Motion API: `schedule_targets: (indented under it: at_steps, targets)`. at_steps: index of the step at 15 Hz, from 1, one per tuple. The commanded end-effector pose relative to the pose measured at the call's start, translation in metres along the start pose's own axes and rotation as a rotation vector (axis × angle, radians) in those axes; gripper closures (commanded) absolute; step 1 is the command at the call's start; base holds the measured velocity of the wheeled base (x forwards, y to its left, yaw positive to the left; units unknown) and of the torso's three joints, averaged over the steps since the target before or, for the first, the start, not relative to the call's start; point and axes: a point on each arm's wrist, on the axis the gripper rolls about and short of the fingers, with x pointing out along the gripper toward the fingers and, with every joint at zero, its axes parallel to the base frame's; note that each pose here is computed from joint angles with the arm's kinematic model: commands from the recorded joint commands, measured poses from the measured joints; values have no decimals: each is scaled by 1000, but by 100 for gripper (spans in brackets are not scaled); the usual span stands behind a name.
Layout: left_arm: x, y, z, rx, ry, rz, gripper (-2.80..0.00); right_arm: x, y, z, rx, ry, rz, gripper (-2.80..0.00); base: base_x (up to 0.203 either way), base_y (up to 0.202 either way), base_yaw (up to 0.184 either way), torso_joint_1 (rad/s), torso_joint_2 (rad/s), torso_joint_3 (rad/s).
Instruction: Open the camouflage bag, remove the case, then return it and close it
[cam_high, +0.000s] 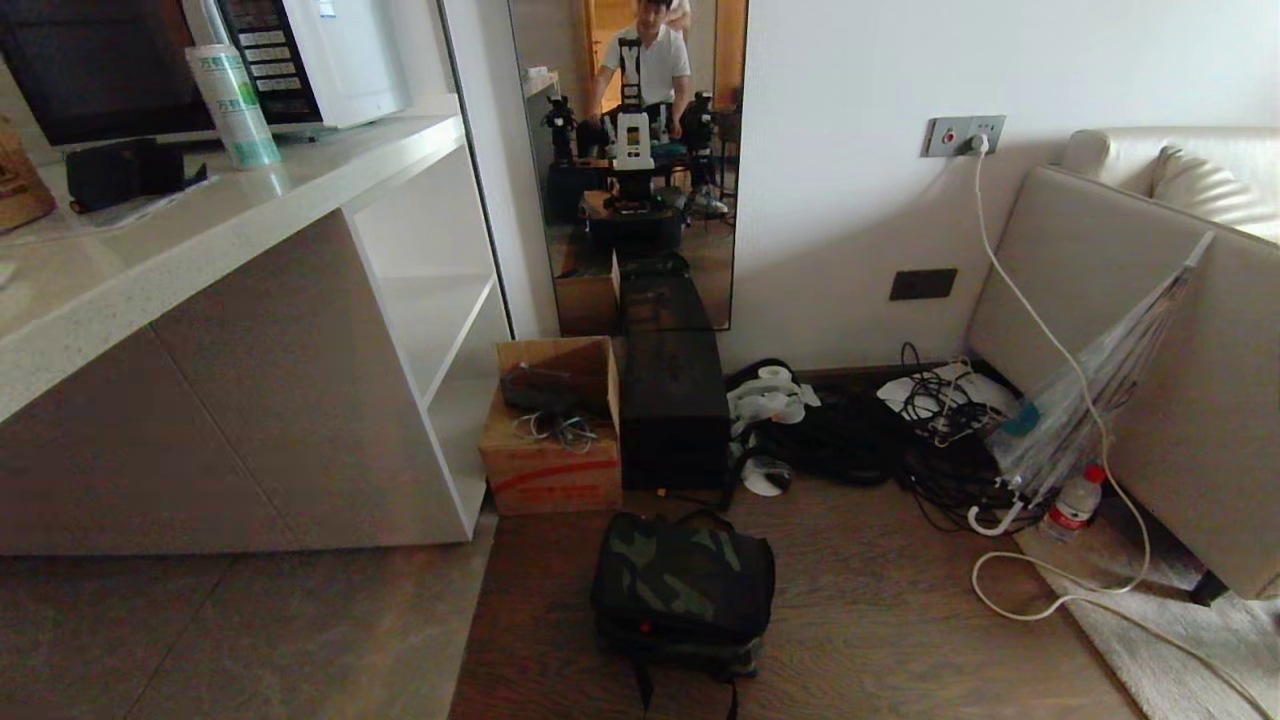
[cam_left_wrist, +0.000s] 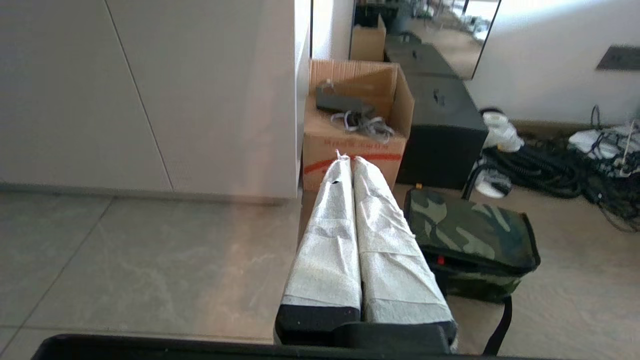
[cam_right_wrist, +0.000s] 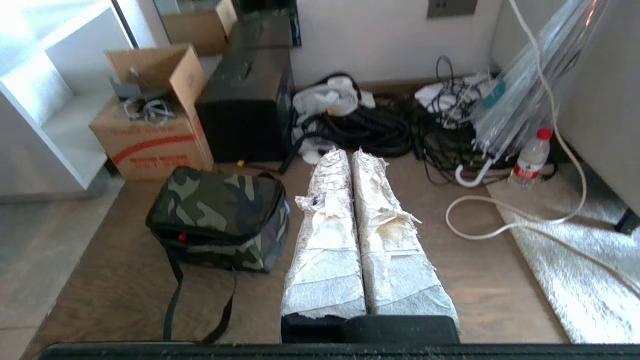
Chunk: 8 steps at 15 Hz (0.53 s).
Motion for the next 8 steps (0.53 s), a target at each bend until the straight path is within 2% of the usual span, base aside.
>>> schedule_targets:
  at_steps: [1,6,8]
  targets:
    - [1,0,-3,-1,9,1,0,0,0,0,0,3,-1,0,0,0,0,3,5,200]
    - [1,0,-3,4,9,1,0,0,0,0,0,2,1,0,0,0,0,4,3,199]
    - [1,0,-3,4,9,1,0,0,0,0,0,1,1,0,0,0,0,3,-1,80]
